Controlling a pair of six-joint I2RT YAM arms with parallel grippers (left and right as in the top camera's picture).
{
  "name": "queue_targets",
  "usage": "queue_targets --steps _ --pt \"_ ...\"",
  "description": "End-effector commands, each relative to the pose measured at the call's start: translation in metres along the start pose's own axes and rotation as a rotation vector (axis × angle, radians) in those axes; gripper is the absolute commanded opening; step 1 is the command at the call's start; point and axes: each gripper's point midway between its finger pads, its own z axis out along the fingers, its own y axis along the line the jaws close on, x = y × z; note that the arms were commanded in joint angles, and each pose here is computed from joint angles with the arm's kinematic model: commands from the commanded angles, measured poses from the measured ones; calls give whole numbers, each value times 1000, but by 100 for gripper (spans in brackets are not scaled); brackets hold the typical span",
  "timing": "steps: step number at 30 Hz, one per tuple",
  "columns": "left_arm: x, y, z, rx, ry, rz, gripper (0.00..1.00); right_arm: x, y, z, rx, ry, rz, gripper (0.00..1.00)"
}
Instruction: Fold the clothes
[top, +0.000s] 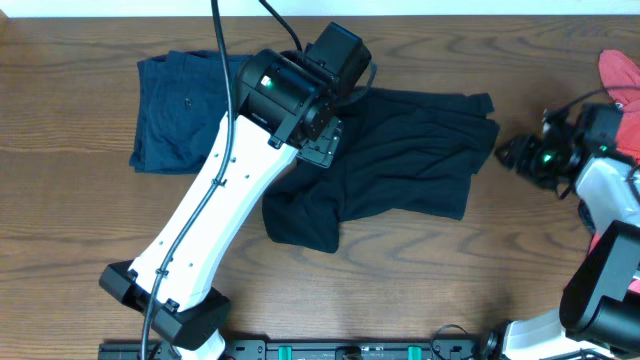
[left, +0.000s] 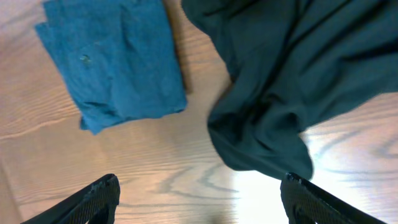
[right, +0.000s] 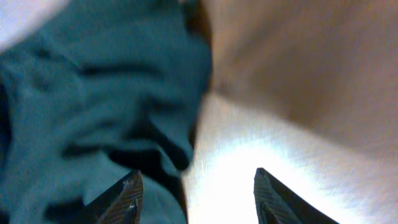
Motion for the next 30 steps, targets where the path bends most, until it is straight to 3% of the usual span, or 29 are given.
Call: queue_targets --steps 1,6,10,15,18,23,30 --pt "17 -7 -9 74 53 -21 84 47 -1 18 9 109 47 57" --pt "14 -13 -2 89 54 -48 87 88 1 35 -37 178 18 58" --pt "18 -17 13 79 90 -46 89 96 3 42 -57 169 -22 57" --pt "25 -24 37 70 135 -48 89 46 0 41 -65 -25 -5 57" --pt "29 -32 49 90 159 -45 89 8 2 33 -99 -164 66 52" --pt "30 -38 60 103 167 -45 89 -27 5 24 -107 -312 84 51" --pt "27 -39 60 107 152 -48 89 -62 27 8 -128 -262 75 48"
